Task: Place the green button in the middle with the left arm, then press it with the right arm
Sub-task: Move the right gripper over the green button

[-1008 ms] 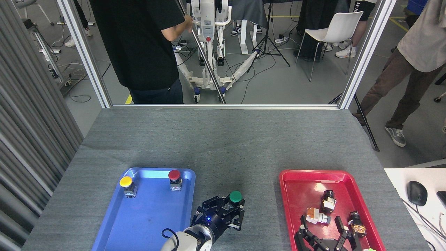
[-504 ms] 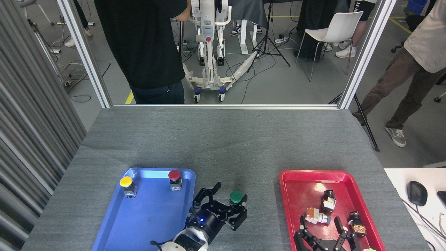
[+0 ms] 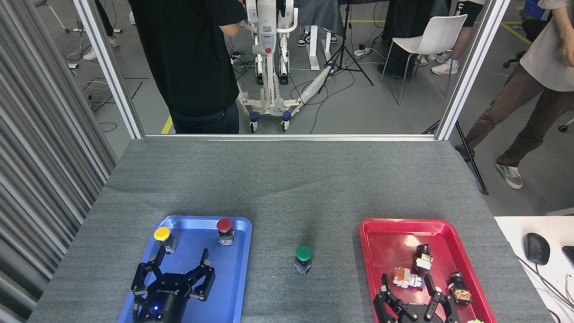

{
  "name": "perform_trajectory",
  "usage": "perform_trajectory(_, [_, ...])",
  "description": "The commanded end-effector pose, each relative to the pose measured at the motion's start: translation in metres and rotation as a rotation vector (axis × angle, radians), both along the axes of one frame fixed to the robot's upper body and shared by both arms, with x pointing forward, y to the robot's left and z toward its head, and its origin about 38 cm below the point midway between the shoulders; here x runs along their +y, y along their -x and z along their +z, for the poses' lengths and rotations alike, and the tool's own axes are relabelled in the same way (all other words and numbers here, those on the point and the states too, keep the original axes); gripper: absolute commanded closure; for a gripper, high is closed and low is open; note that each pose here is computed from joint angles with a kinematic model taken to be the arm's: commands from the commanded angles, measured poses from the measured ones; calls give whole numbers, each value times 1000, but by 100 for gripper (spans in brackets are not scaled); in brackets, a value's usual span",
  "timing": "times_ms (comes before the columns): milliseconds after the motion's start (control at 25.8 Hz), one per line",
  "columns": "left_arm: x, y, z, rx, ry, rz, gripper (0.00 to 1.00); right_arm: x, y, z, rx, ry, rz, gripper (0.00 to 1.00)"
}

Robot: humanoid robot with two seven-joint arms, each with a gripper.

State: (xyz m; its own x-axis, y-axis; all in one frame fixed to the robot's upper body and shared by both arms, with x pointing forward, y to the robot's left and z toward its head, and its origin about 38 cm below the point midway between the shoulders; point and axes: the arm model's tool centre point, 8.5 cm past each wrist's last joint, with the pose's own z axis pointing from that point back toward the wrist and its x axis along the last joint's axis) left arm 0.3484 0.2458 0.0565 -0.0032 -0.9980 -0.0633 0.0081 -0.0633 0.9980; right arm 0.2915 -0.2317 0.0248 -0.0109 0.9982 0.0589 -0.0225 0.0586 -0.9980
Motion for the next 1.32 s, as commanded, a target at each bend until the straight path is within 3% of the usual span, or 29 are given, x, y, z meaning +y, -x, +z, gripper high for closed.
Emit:
perform_trajectory(0, [26,9,-3,14,-1,50,0,10,-6,2,-7,-4,26,27])
perform_trajectory(155, [33,9,0,5,2,44,0,35,-22,5,-15,5,83,76])
perform_trajectory(271, [32,8,2,1,3,30,0,56,-33,3,6,6,140,100])
perform_trajectory(620, [27,8,11,-17,15,12,0,129,-72,12,26,23,273,100])
perform_trajectory(776, [32,8,13,-19,18,28,0,159,-79,0,71,11,305,100])
perform_trajectory(1280, [35,8,12,-16,20,35,0,160,-81,-21,132,35,283,100])
